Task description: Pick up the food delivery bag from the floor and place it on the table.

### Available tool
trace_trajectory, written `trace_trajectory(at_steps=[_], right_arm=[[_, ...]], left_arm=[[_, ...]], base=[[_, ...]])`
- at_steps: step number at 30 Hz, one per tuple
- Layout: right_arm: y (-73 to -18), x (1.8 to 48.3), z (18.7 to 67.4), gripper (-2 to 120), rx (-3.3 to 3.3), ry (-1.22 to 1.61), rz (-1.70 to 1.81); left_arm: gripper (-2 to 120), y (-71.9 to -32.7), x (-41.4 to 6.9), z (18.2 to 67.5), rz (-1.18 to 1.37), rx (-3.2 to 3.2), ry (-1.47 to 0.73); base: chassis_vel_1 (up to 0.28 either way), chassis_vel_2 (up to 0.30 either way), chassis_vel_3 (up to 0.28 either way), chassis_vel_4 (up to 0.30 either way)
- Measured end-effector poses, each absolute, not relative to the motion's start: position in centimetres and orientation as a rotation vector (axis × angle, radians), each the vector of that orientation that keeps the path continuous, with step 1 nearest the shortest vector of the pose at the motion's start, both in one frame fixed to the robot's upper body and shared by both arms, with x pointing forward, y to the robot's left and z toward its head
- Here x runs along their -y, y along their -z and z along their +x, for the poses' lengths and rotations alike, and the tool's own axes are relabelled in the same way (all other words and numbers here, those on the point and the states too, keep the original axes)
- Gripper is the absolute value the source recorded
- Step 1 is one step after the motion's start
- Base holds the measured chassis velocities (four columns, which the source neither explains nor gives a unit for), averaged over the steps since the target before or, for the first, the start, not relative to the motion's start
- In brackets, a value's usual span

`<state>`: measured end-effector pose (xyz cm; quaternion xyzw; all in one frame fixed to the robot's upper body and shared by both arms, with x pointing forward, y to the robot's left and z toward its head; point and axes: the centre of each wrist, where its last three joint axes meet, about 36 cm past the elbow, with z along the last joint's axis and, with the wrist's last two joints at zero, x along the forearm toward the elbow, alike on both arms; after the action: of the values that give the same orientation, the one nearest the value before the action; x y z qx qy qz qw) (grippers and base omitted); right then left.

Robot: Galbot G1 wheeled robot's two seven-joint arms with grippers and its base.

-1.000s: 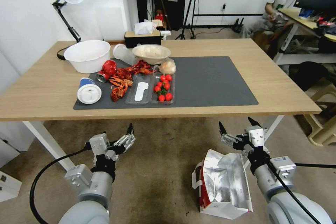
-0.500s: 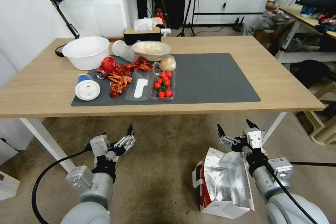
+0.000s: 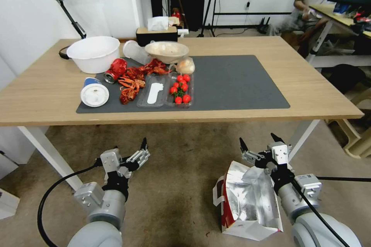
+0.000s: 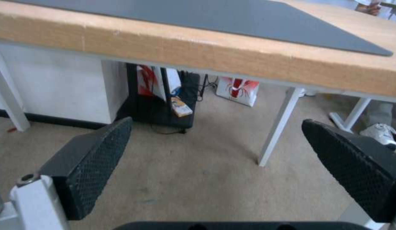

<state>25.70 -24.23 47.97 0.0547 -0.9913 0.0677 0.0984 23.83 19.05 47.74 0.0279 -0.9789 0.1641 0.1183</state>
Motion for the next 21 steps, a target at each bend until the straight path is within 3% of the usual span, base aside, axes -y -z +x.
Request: trace_trajectory(at_steps=[21], right_arm=[[-47.44,24.44,25.83,100,2.924,-0.192,0.167]], left_arm=[[100,-47.28,-19.05,24.06,0.078,2.855,-0.471]], base=[[0.000,0.000,0.000,0.000]])
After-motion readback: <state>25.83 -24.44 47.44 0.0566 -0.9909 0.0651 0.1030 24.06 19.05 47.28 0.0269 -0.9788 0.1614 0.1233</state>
